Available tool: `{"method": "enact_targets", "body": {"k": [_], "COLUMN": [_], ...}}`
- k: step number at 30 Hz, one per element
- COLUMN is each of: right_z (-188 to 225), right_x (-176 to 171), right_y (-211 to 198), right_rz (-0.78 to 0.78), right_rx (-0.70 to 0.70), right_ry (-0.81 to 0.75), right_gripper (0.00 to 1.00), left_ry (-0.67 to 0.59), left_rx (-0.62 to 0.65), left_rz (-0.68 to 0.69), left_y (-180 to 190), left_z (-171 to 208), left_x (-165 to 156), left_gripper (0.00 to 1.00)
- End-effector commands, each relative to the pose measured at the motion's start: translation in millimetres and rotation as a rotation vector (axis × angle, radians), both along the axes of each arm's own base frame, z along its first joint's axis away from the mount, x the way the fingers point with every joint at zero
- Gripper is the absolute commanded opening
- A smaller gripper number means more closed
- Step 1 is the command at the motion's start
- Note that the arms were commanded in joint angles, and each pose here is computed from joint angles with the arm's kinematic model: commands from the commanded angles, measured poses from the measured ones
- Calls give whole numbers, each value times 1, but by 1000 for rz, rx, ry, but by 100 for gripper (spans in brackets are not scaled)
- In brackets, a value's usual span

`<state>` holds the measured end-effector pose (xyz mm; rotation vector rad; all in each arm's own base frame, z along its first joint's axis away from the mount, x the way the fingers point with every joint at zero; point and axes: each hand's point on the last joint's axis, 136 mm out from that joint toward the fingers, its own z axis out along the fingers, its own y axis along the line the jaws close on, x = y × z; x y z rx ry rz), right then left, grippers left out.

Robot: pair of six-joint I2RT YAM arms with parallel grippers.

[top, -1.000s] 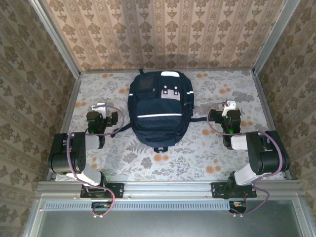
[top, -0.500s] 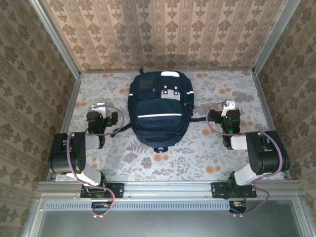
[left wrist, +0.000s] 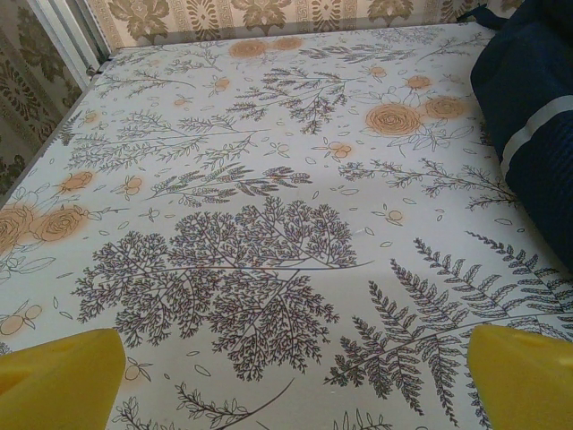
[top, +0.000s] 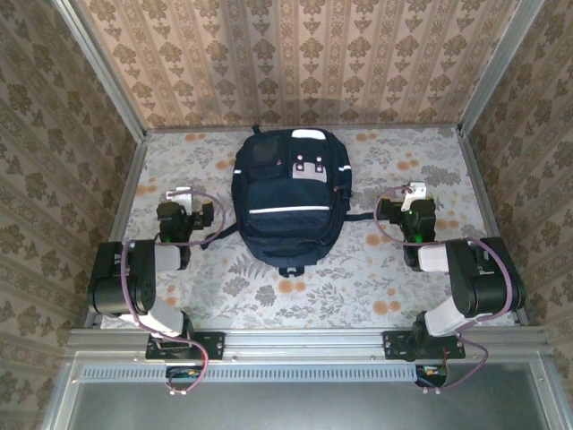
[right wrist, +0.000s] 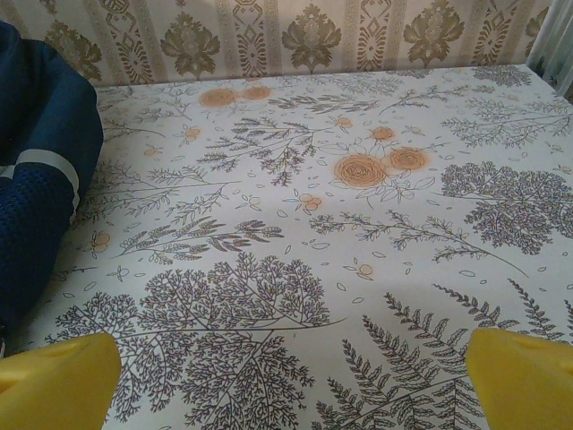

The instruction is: Pack the student bag

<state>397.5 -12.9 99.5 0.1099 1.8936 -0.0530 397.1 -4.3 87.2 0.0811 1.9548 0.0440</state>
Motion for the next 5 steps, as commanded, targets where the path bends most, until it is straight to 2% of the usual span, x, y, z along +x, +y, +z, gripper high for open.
{"method": "enact_targets", "body": {"k": [1, 5], "right_z": [0, 0], "right_x": [1, 1], "right_y": [4, 4], "right_rz": [19, 19], "right_rx": [-11, -11], "right_ry": [7, 7], "right_gripper": [100, 100], "left_ry": [-13, -13], "left_rx": [22, 24], "left_rz": [-5, -5], "left_y": [0, -1], "left_z": [6, 6], "left_x": [3, 2], "left_gripper": [100, 100]}}
